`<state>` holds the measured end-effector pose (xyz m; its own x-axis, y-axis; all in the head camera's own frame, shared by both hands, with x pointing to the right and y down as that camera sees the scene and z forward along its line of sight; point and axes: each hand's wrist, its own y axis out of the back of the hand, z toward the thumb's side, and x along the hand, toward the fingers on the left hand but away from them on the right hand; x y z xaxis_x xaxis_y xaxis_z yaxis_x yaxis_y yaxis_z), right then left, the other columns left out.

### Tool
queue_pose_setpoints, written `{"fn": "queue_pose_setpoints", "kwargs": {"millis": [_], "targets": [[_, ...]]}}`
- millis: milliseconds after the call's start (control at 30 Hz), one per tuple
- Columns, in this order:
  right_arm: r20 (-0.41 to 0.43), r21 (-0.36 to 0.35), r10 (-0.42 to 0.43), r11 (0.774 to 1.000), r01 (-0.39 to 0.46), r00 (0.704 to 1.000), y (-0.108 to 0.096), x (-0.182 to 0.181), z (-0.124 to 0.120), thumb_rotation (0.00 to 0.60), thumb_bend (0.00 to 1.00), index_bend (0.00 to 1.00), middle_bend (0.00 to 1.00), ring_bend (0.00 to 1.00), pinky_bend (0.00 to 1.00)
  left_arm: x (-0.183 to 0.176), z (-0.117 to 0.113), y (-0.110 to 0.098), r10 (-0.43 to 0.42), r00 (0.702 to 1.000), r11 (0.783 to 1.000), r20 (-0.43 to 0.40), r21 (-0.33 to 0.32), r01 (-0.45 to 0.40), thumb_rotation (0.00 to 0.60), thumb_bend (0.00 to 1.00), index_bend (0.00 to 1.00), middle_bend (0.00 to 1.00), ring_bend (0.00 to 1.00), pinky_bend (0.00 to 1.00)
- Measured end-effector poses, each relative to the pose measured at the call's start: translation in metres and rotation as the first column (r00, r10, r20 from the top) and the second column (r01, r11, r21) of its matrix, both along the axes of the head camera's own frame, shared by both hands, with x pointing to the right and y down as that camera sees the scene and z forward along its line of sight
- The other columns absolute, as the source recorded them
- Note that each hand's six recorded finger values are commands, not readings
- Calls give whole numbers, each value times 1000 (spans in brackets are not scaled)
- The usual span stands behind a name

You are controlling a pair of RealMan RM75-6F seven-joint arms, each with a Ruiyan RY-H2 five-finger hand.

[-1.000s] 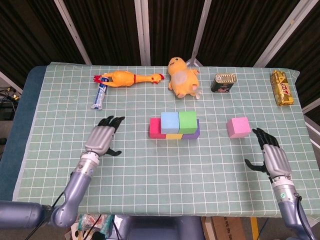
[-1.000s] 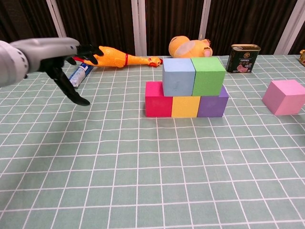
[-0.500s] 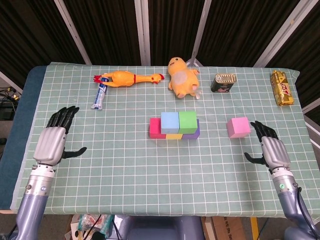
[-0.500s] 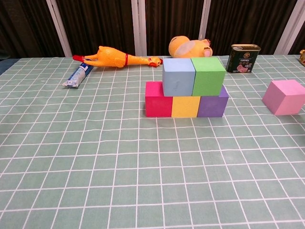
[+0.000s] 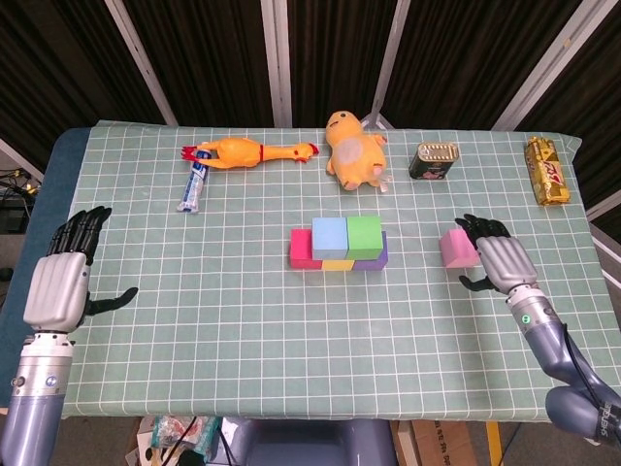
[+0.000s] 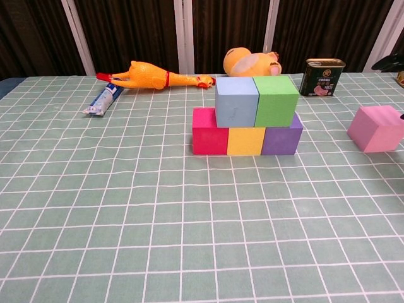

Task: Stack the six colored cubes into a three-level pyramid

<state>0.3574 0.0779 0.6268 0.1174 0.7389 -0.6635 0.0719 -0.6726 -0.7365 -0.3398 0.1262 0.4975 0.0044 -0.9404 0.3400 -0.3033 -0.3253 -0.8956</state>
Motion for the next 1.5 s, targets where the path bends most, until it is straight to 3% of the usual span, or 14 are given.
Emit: {"fn": "queue_pose_setpoints", "kwargs": {"millis": [333, 1233, 1500], "targets": [[-85, -64, -67, 996, 61, 994, -4, 10, 27, 600, 308, 0, 0, 0, 0, -6, 9, -1, -11, 1000, 1000, 3, -16, 11, 600, 105, 0, 39, 28, 77], [-243, -128, -107, 989, 77, 964, -15, 34, 93, 600, 308, 0, 3, 3, 0, -2, 43, -7, 18, 1000, 998, 9, -54, -18, 600, 105, 0, 39, 29, 77], [-242, -69, -85, 995, 71, 967, -23, 29, 96, 600, 308, 0, 359, 238, 28, 3, 47, -12, 31, 1000, 998, 3, -57, -30, 600, 105, 0, 39, 28, 77]]}}
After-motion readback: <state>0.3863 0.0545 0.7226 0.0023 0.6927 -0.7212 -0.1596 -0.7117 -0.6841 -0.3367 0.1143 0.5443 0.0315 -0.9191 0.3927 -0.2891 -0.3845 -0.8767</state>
